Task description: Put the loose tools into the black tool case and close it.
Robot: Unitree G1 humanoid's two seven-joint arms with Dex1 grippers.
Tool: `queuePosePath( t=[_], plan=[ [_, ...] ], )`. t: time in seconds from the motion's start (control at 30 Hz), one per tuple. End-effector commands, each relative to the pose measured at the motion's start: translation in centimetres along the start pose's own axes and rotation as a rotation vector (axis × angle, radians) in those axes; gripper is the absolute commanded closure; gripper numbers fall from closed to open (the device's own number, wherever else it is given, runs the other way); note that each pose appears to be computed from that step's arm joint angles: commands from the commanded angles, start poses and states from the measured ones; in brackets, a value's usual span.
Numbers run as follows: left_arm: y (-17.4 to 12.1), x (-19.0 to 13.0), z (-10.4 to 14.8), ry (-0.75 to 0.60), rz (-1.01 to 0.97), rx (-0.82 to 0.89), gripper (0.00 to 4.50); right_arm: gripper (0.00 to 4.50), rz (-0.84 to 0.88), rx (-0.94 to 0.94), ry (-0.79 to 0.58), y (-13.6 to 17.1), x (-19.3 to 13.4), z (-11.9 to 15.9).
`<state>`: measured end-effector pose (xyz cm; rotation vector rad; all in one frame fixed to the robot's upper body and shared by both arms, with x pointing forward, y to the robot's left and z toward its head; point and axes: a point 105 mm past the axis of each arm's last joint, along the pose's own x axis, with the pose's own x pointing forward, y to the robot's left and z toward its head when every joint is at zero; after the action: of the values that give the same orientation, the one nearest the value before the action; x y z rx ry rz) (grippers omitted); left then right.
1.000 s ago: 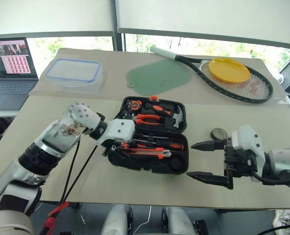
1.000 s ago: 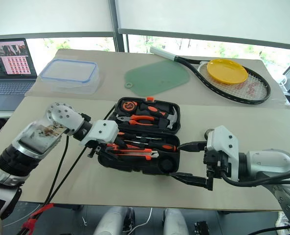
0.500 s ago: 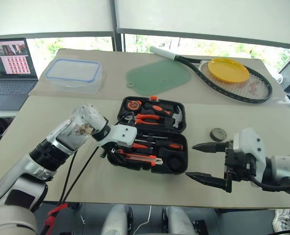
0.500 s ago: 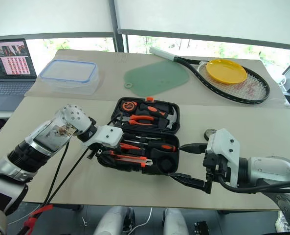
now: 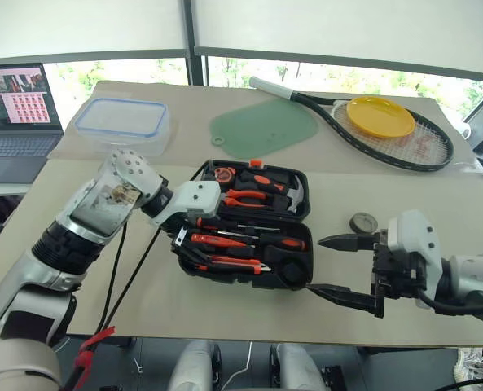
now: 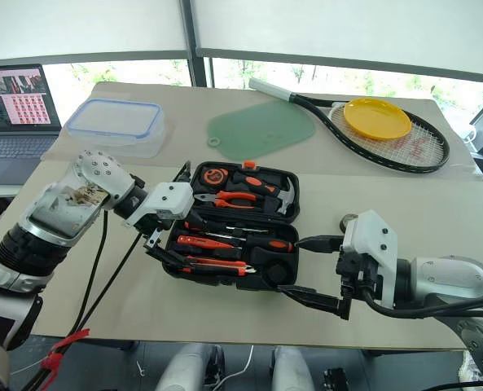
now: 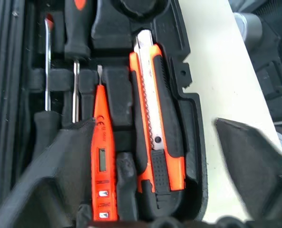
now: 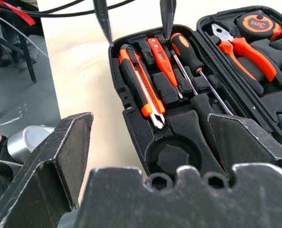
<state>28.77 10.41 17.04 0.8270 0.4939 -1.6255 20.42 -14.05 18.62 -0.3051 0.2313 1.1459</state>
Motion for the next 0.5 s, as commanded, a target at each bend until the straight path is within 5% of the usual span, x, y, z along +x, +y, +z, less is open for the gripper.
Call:
queuePosePath(
  t=[0.03, 0.27, 0.5],
  plan=[
    [-0.4, 0.3, 0.0, 0.017, 0.005, 0.063, 1.87, 0.0, -0.006, -0.029, -0.009, -0.1, -0.1, 0.5],
    [-1.0, 1.5, -1.2, 0.083, -0.015, 0.087, 4.48, 0.0, -0.005, -0.023, -0.002, -0.1, -0.2, 0.3],
    [-1.8, 2.5, -1.6, 0.127, -0.057, 0.107, 4.48, 0.0, -0.008, -0.013, 0.004, -0.1, -0.3, 0.1]
  ],
)
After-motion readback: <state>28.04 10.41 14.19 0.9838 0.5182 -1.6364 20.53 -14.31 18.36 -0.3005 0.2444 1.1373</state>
